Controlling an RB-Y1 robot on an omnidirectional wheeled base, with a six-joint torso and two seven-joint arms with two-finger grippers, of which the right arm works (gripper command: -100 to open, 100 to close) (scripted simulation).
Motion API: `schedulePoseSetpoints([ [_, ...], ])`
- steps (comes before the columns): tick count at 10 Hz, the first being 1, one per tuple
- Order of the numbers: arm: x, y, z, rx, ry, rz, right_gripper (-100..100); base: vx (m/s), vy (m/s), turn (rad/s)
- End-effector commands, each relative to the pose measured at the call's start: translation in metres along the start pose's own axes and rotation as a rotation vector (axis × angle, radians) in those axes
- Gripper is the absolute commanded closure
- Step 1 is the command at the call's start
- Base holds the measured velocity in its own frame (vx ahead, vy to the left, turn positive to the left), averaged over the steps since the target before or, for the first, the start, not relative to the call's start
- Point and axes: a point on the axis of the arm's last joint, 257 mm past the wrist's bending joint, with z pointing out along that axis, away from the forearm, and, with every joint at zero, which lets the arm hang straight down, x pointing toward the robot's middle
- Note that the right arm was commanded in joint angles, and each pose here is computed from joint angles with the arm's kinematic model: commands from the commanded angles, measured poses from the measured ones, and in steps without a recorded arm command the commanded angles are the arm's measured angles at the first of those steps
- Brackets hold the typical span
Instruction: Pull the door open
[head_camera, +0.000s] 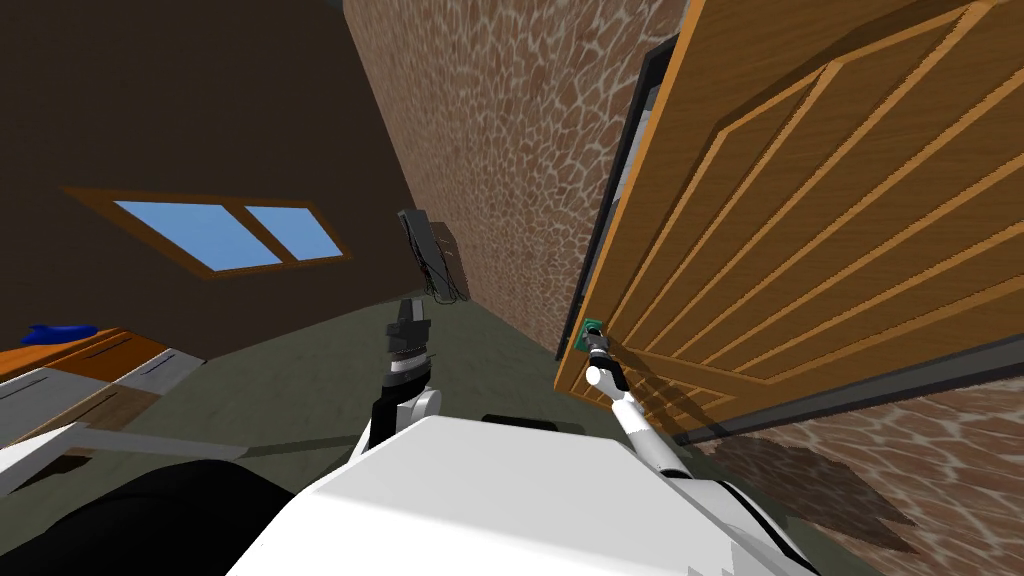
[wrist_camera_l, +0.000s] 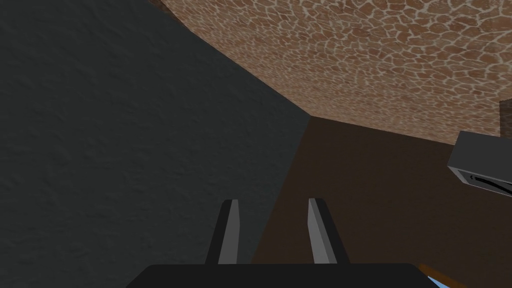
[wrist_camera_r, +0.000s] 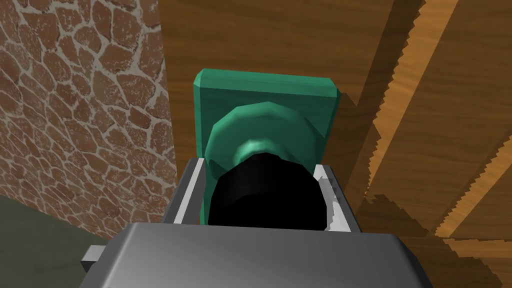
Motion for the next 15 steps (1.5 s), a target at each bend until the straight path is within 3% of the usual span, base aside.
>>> schedulePoseSetpoints([
  [1, 0.003, 0.0, 0.0008, -0.001, 0.007, 0.003, 100, 0.0, 0.0, 0.0],
  [10, 0.004, 0.003, -0.0125, 0.082, 0.007, 0.029, 100, -0.225, -0.07, 0.175],
  [12, 0.0, 0.005, -0.0135, 0.081, 0.001, 0.026, 100, -0.138, -0.034, 0.069],
  [15, 0.0, 0.0, -0.0192, 0.113, 0.0, 0.027, 100, -0.171, -0.051, 0.096],
])
